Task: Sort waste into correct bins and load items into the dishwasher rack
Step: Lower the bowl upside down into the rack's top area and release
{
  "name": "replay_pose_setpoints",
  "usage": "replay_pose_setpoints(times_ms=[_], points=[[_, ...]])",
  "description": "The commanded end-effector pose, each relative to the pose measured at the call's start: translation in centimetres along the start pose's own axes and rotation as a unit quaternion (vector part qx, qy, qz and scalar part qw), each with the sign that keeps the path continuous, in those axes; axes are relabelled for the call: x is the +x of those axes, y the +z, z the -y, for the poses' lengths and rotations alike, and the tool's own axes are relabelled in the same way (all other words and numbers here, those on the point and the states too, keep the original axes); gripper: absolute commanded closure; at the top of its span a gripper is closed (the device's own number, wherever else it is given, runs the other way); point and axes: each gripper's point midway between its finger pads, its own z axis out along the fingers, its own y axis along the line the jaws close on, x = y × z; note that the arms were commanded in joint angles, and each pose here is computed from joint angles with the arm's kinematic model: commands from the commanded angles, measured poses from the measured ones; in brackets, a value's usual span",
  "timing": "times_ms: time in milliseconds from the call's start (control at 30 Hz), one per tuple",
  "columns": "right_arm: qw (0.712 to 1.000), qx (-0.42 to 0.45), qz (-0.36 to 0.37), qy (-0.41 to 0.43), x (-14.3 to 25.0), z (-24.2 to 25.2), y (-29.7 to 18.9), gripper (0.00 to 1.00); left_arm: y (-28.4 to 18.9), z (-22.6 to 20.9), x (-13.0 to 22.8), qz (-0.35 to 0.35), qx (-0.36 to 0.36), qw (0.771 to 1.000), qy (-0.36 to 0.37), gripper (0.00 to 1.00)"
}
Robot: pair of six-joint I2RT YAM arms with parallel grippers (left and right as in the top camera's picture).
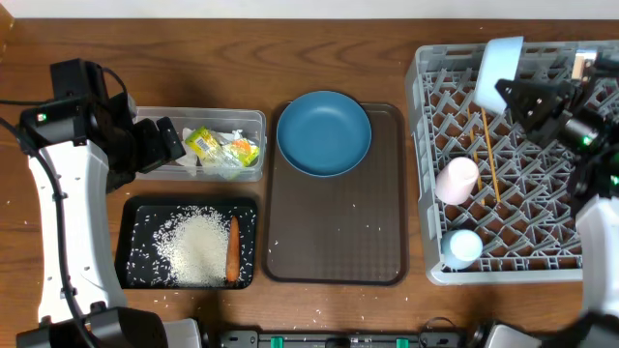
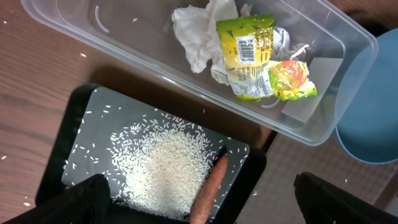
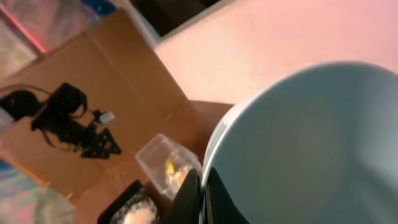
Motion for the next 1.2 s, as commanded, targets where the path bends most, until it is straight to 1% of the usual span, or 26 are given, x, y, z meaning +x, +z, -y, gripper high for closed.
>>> replay_pose_setpoints(times_ms=[0,133,333,533,733,1000,1033,1100,1167], points=[[0.994,-0.032,-0.026,0.096,1.1,1.7,-0.1,0.99,0.2,-0.4,0.1,-0.004,-0.007,1.000,-0.005,0.03],[0.995,-0.031,-0.019,0.096,1.7,4.9,0.1,0.99,0.2,-0.4,0.1,-0.004,-0.007,1.000,-0.005,0.03],[0.988,0.010,0.014,0.155,3.2,10.8,-1.2,0.99,0.2,-0.4,0.1,-0.004,-0.007,1.000,-0.005,0.03],[0.983,0.033,0.025,0.177,5.5,14.9,-2.5,0.99,0.2,-0.4,0.1,-0.004,-0.007,1.000,-0.005,0.03],[0.977,0.049,0.035,0.206,6.9,17.2,-3.5,0.99,0.2,-0.4,0.1,-0.004,-0.007,1.000,-0.005,0.03],[0.974,0.069,0.054,0.207,6.5,18.1,-4.9,0.99,0.2,-0.4,0.1,-0.004,-0.007,1.000,-0.005,0.03],[0.974,0.074,0.059,0.207,6.3,18.3,-5.2,0.97,0.2,-0.4,0.1,-0.004,-0.007,1.000,-0.005,0.03],[0.972,0.082,0.067,0.208,6.1,18.7,-5.9,0.90,0.2,-0.4,0.1,-0.004,-0.007,1.000,-0.005,0.03],[0.971,0.090,0.075,0.209,6.0,19.0,-6.7,0.85,0.2,-0.4,0.1,-0.004,-0.007,1.000,-0.005,0.03]])
